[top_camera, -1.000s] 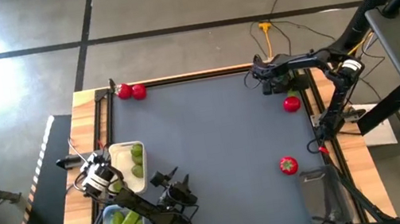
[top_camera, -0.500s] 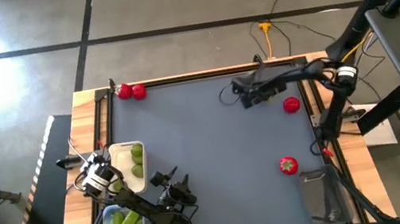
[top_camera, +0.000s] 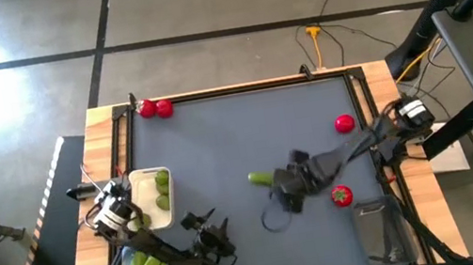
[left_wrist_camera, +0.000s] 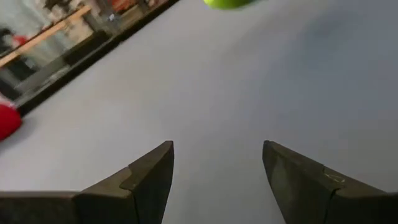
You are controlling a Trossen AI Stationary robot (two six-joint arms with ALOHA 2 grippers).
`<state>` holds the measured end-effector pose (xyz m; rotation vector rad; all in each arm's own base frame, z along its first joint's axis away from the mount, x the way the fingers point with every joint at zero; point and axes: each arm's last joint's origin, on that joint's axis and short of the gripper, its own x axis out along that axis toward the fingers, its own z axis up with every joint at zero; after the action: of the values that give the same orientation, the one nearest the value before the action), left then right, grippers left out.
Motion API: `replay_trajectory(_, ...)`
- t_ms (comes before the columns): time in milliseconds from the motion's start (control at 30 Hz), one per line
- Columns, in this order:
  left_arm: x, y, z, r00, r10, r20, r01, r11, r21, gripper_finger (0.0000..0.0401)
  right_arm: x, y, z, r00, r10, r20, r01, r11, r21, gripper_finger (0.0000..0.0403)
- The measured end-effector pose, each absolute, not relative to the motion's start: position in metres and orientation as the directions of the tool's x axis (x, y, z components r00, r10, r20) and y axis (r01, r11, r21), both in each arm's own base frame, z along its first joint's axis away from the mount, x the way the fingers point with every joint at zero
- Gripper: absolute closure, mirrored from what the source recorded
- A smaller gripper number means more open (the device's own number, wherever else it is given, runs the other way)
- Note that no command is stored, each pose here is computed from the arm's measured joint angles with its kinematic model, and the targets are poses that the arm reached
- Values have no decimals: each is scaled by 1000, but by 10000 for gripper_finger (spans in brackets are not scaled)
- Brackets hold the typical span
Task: Sort produce into baskets
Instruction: Put the green cucumber into the transparent bin
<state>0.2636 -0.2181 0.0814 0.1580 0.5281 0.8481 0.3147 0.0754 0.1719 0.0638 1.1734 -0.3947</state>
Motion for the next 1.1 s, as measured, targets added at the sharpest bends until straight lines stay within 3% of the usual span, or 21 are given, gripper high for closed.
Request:
replay_trajectory(333,269,-232,136,593,676,-438,-587,735,340,143,313,133,177,518,-149,-842,164,984,-73,253)
replay_trajectory(467,273,-228,162,591,633,-500,-568,767,300,126,309,138,172,532,-133,-836,122,989,-79,252)
replay_trajectory(567,279,-226,178,594,546,-591,-524,820,232,114,304,137,165,514,-139,-846,114,989,-94,252)
replay_trajectory(700,293,-231,188,648,334,-685,-364,925,107,109,296,137,152,508,-137,-850,124,989,-86,250)
replay_trajectory(867,316,-242,189,747,148,-648,-190,982,5,108,288,146,146,501,-85,-861,121,992,-28,219)
replay_trajectory(1100,339,-236,165,771,163,-616,-146,986,79,108,284,164,152,509,-48,-860,97,995,1,150)
